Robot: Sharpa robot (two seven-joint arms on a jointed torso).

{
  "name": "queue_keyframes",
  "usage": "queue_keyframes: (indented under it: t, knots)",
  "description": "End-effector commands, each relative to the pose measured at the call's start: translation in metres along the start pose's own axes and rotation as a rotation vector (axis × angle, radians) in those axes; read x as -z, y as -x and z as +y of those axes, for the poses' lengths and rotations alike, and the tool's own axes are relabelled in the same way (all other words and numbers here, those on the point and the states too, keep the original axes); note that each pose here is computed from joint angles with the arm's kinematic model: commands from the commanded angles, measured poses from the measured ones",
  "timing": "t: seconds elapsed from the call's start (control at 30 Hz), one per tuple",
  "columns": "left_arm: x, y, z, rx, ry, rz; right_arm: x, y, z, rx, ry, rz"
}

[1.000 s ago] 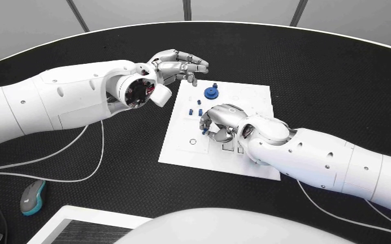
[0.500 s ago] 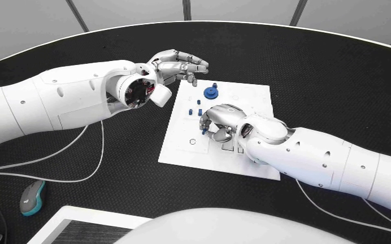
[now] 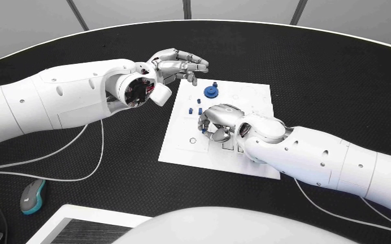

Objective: Assemble the parts on the task board

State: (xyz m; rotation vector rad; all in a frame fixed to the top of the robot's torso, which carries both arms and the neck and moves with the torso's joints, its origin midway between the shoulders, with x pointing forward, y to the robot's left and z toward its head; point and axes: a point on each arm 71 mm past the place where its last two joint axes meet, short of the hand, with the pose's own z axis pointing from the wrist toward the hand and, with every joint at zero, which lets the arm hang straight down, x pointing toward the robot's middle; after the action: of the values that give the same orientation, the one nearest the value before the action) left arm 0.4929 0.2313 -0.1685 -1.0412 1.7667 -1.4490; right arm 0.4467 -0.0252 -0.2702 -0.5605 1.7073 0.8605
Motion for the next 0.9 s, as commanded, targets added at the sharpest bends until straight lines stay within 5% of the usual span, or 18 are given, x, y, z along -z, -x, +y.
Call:
queue_keyframes:
  t: [0.03, 0.6, 0.9]
  knots:
    - [0.0001, 0.0, 0.0, 0.0, 0.0, 0.0, 0.0, 0.0, -0.001, 0.0, -0.003, 0.003]
    - [0.0007, 0.0008, 0.0003, 0.0, 0.004, 0.0, 0.004, 0.004, -0.003, -0.002, -0.006, -0.06]
    - [0.0017, 0.0036, 0.0007, 0.0, 0.006, -0.008, 0.023, 0.009, -0.004, -0.014, -0.002, -0.093]
